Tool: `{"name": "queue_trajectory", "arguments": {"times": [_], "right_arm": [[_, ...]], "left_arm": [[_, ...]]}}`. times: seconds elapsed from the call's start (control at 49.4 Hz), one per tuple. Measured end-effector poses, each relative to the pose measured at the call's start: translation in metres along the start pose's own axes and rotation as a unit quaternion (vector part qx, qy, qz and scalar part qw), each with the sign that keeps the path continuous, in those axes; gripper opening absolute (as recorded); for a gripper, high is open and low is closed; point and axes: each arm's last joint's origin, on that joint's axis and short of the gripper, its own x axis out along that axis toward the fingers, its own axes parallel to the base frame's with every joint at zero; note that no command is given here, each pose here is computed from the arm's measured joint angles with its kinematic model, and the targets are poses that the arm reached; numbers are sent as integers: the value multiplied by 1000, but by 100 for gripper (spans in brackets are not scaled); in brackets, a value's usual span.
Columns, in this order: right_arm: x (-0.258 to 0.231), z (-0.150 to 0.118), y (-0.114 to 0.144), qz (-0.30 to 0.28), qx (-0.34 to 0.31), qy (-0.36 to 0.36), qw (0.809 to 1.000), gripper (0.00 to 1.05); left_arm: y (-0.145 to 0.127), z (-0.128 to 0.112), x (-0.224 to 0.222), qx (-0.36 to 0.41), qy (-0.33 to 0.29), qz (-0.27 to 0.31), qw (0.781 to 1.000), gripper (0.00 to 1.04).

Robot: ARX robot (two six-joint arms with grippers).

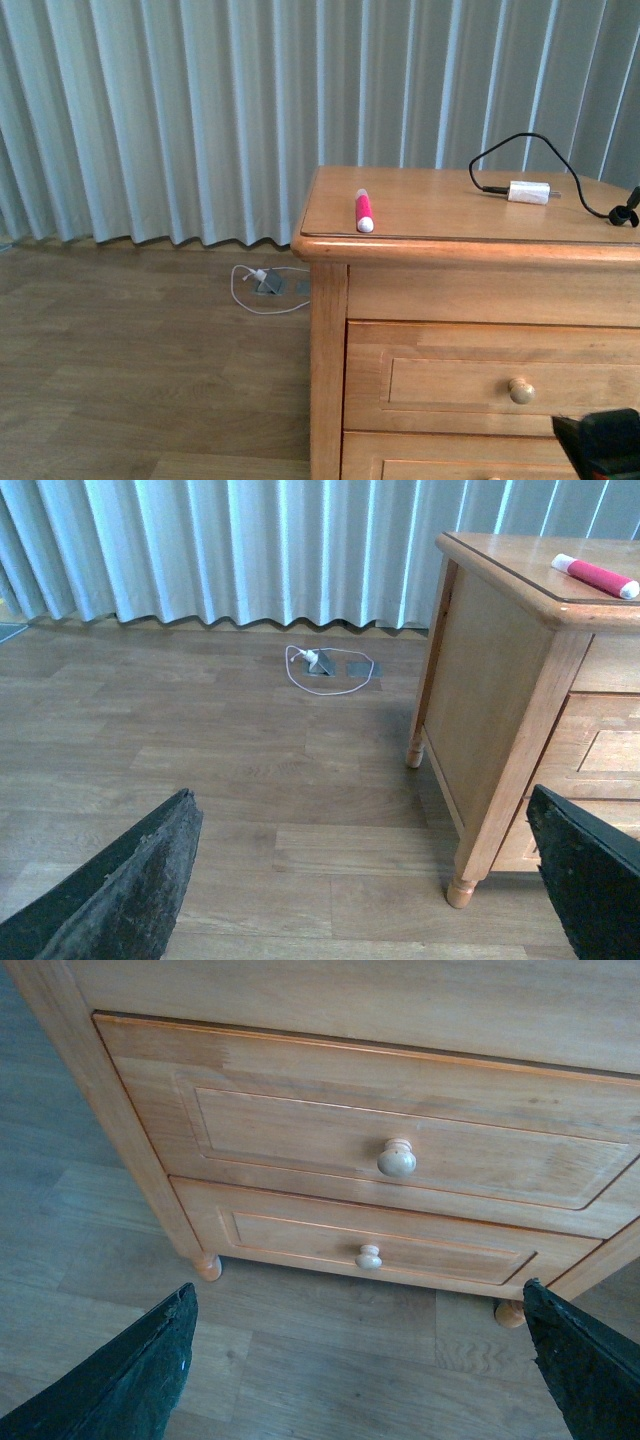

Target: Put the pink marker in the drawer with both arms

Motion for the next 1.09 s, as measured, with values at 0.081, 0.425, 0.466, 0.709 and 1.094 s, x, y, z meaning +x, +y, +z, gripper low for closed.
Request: {"name": "queue_trajectory", "arguments": {"times": [0.081, 0.425, 0.466, 0.709, 1.094], "right_arm": [[17, 1, 4, -8, 1, 7, 1000, 96], [97, -4, 21, -43, 24, 35, 998, 96], [104, -5, 22, -47, 28, 36, 998, 96], [136, -6, 16, -69, 42, 32, 996, 96], [162, -7, 3, -88, 52, 22, 995, 96]], "left_arm": [[0, 0, 0, 0, 0, 0, 1000, 99], [0, 0, 0, 0, 0, 0, 1000, 99], [0, 0, 0, 0, 0, 0, 1000, 99], [0, 0, 0, 0, 0, 0, 1000, 99], [0, 0, 0, 0, 0, 0, 1000, 99]]}}
